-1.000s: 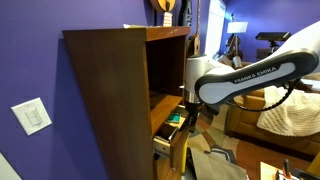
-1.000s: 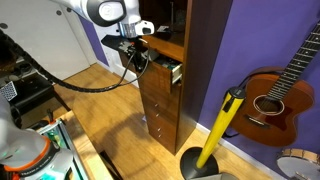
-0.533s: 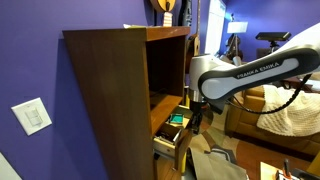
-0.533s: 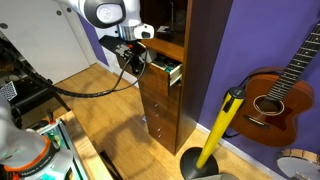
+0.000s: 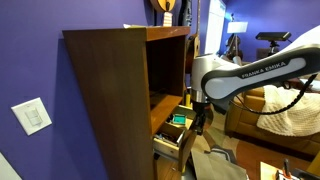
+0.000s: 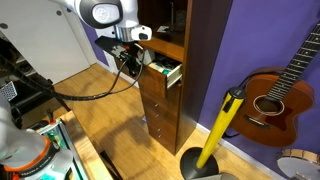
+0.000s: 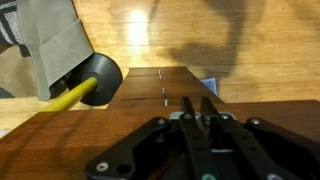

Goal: Open the top drawer

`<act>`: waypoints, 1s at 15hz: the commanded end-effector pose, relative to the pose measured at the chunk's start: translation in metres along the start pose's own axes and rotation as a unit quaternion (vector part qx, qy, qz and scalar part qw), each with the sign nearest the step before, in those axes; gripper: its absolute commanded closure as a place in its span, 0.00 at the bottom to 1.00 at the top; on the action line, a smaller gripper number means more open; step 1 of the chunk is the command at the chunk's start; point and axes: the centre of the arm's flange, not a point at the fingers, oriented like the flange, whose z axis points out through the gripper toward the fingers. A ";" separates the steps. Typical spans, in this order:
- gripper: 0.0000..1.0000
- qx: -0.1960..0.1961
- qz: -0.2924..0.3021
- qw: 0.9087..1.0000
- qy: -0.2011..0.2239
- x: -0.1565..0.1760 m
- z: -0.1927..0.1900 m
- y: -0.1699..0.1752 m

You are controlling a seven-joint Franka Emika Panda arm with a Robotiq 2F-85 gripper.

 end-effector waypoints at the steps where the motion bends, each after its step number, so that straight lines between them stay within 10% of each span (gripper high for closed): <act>1: 0.61 -0.003 0.020 0.997 -0.073 -0.015 0.053 0.003; 10: 0.02 -0.023 0.064 0.984 -0.167 -0.068 0.057 0.008; 15: 0.00 -0.044 0.097 0.987 -0.118 -0.095 0.005 0.006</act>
